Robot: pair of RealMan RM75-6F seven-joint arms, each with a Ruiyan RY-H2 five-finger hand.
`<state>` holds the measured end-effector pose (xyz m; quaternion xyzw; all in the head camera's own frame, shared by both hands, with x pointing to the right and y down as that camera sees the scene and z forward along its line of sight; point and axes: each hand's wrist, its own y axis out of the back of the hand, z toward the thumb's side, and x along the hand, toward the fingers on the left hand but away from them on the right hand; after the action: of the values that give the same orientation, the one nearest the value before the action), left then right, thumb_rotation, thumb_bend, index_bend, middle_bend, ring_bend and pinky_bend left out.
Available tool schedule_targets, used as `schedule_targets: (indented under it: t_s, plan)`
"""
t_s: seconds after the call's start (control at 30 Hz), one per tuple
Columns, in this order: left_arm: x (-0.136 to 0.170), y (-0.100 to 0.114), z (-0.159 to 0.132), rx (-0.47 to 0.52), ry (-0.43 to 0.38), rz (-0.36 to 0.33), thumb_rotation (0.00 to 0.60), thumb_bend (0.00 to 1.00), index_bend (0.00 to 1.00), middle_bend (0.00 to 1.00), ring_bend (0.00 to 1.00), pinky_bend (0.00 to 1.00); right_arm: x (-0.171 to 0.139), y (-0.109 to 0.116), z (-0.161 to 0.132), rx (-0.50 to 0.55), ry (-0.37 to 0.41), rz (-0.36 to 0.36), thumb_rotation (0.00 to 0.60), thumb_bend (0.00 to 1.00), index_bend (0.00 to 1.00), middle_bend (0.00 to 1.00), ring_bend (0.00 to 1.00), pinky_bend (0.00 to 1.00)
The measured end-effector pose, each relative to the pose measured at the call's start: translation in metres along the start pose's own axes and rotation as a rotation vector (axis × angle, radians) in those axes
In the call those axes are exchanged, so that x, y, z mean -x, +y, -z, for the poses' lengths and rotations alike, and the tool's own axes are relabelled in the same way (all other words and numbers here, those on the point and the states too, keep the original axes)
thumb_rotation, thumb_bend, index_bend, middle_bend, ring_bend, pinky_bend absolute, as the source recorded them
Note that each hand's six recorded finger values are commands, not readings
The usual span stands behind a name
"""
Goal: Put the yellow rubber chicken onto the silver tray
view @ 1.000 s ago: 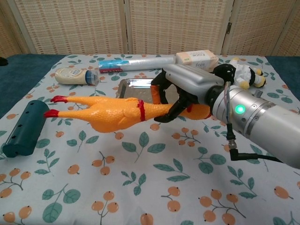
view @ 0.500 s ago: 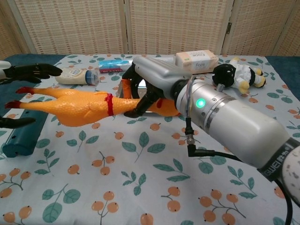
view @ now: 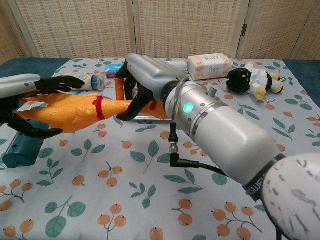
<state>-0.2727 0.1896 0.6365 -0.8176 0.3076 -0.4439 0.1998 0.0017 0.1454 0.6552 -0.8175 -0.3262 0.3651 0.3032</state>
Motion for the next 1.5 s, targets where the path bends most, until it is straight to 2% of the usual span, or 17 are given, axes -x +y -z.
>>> schedule_targets:
  t_s: [0.2, 0.3, 0.33, 0.43, 0.5, 0.57, 0.7, 0.93, 1.0, 1.03, 1.1, 1.13, 1.2, 1.23, 1.3, 1.37, 1.5]
  plan:
    - [-0.01, -0.004, -0.001, 0.025, 0.01, 0.0, 0.6, 0.32, 0.0, 0.0, 0.0, 0.09, 0.002, -0.002, -0.007, -0.012, -0.002, 0.006, 0.6, 0.33, 0.99, 0.66, 0.85, 1.0]
    - [-0.012, -0.003, 0.001, 0.033, 0.02, -0.009, 0.6, 0.32, 0.03, 0.04, 0.04, 0.2, 0.003, -0.001, -0.008, -0.015, -0.005, 0.012, 0.6, 0.33, 0.99, 0.66, 0.85, 1.0]
    - [-0.012, -0.003, 0.001, 0.039, 0.024, -0.011, 0.6, 0.33, 0.1, 0.11, 0.11, 0.3, 0.003, -0.001, -0.008, -0.015, -0.007, 0.013, 0.6, 0.33, 0.99, 0.66, 0.85, 1.0]
    - [-0.013, -0.003, 0.002, 0.065, 0.032, -0.028, 0.6, 0.37, 0.51, 0.49, 0.43, 0.61, 0.003, 0.0, -0.006, -0.016, -0.012, 0.016, 0.6, 0.33, 0.99, 0.66, 0.85, 1.0]
    - [-0.014, -0.004, 0.002, 0.079, 0.034, -0.038, 0.6, 0.47, 0.72, 0.7, 0.64, 0.79, 0.003, 0.001, -0.005, -0.02, -0.015, 0.018, 0.6, 0.33, 0.99, 0.66, 0.85, 1.0]
    - [-0.015, -0.005, 0.001, 0.087, 0.035, -0.045, 0.6, 0.61, 0.86, 0.83, 0.77, 0.92, 0.003, 0.002, -0.004, -0.021, -0.017, 0.02, 0.6, 0.33, 0.99, 0.66, 0.85, 1.0]
    - [-0.015, -0.004, 0.0, 0.078, 0.036, -0.07, 0.6, 0.76, 0.92, 0.89, 0.87, 1.0, 0.002, 0.004, -0.003, -0.023, -0.019, 0.021, 0.6, 0.33, 0.99, 0.66, 0.85, 1.0]
    - [-0.014, -0.003, -0.008, 0.036, 0.024, -0.153, 0.6, 0.75, 0.94, 0.92, 0.91, 1.0, -0.001, 0.007, -0.001, -0.025, -0.02, 0.022, 0.6, 0.33, 0.99, 0.66, 0.85, 1.0]
    - [-0.014, -0.003, -0.009, 0.046, 0.023, -0.156, 0.6, 0.7, 0.9, 0.89, 0.86, 0.97, -0.001, 0.007, -0.001, -0.025, -0.021, 0.022, 0.6, 0.33, 0.99, 0.66, 0.85, 1.0]
    - [-0.014, -0.003, -0.009, 0.051, 0.023, -0.158, 0.6, 0.65, 0.82, 0.83, 0.78, 0.91, -0.001, 0.008, -0.001, -0.025, -0.021, 0.022, 0.6, 0.33, 0.99, 0.66, 0.85, 1.0]
    - [-0.013, -0.004, -0.01, 0.069, 0.022, -0.155, 0.6, 0.51, 0.43, 0.5, 0.45, 0.66, -0.001, 0.008, -0.001, -0.025, -0.021, 0.022, 0.6, 0.33, 0.99, 0.66, 0.85, 1.0]
    - [-0.013, -0.005, -0.011, 0.075, 0.019, -0.147, 0.6, 0.46, 0.2, 0.27, 0.24, 0.5, -0.002, 0.009, -0.001, -0.025, -0.021, 0.023, 0.6, 0.33, 0.99, 0.66, 0.85, 1.0]
    - [-0.012, -0.01, -0.011, 0.075, 0.011, -0.105, 0.6, 0.42, 0.01, 0.03, 0.03, 0.27, -0.002, 0.011, -0.001, -0.026, -0.021, 0.027, 0.6, 0.33, 0.99, 0.66, 0.85, 1.0]
    - [-0.012, -0.012, -0.011, 0.075, 0.008, -0.082, 0.6, 0.4, 0.0, 0.0, 0.0, 0.17, -0.003, 0.011, -0.001, -0.027, -0.021, 0.029, 0.6, 0.33, 0.99, 0.66, 0.85, 1.0]
    - [-0.011, -0.014, -0.011, 0.082, -0.001, -0.028, 0.6, 0.37, 0.0, 0.0, 0.0, 0.09, -0.004, 0.012, 0.0, -0.032, -0.023, 0.031, 0.6, 0.33, 0.99, 0.66, 0.85, 1.0]
    - [-0.011, -0.014, -0.011, 0.093, -0.01, 0.0, 0.6, 0.34, 0.0, 0.0, 0.0, 0.04, -0.004, 0.012, 0.0, -0.035, -0.023, 0.03, 0.6, 0.33, 0.99, 0.66, 0.85, 1.0]
    - [-0.01, -0.012, -0.015, 0.117, -0.031, 0.032, 0.6, 0.32, 0.0, 0.0, 0.0, 0.02, -0.004, 0.011, 0.001, -0.041, -0.025, 0.029, 0.6, 0.33, 0.99, 0.66, 0.85, 1.0]
